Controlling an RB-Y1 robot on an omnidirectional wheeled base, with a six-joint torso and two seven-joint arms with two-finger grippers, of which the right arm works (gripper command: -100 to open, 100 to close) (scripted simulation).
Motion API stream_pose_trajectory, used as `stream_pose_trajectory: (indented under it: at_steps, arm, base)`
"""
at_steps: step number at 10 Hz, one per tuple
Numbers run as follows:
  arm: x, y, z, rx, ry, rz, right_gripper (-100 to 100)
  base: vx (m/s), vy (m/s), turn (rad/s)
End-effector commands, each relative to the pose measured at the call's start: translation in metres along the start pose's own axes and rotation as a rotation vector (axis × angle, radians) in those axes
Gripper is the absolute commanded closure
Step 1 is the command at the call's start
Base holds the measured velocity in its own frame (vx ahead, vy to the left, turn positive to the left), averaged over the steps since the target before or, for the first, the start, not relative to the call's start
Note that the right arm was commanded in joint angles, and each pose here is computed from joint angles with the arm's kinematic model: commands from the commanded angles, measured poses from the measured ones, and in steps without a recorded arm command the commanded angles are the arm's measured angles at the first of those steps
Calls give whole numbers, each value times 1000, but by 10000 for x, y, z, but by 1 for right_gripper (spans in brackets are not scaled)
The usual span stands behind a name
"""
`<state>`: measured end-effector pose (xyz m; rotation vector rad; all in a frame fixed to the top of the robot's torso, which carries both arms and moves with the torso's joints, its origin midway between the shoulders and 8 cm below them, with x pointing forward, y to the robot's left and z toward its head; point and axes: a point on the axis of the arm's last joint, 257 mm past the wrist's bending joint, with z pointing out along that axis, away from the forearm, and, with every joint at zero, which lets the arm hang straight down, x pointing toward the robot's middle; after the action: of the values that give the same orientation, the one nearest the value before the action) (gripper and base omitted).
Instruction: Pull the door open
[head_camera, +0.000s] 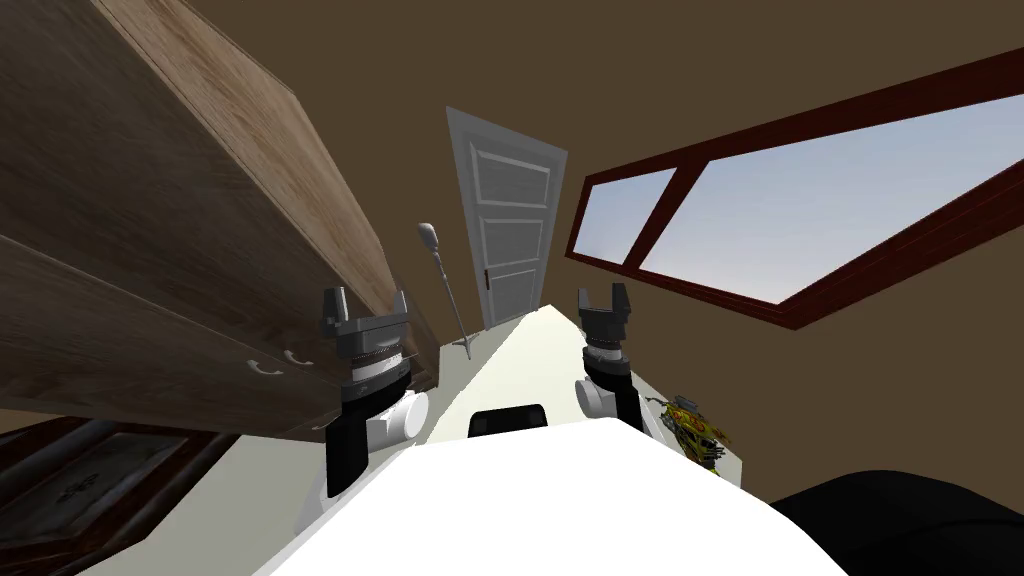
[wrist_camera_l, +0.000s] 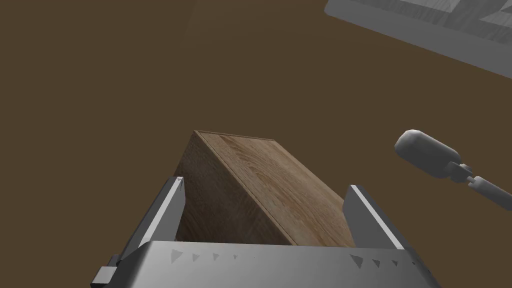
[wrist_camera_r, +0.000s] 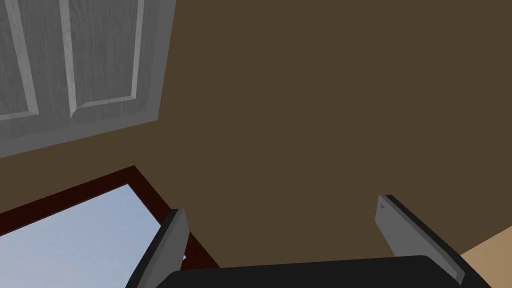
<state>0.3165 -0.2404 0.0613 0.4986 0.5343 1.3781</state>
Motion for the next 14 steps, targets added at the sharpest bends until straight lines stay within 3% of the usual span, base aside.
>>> stream_pose_trajectory:
  at_steps: [1, 5, 14]
  arm:
    - [-1, -102, -35, 16, -1, 43, -100]
    - [-13, -318, -112, 50, -9, 134, -100]
    - [-100, -999, -405, 158, -75, 406, -100]
  base:
    - [-20, -66, 163]
    - [105, 17, 128]
    - [99, -9, 165]
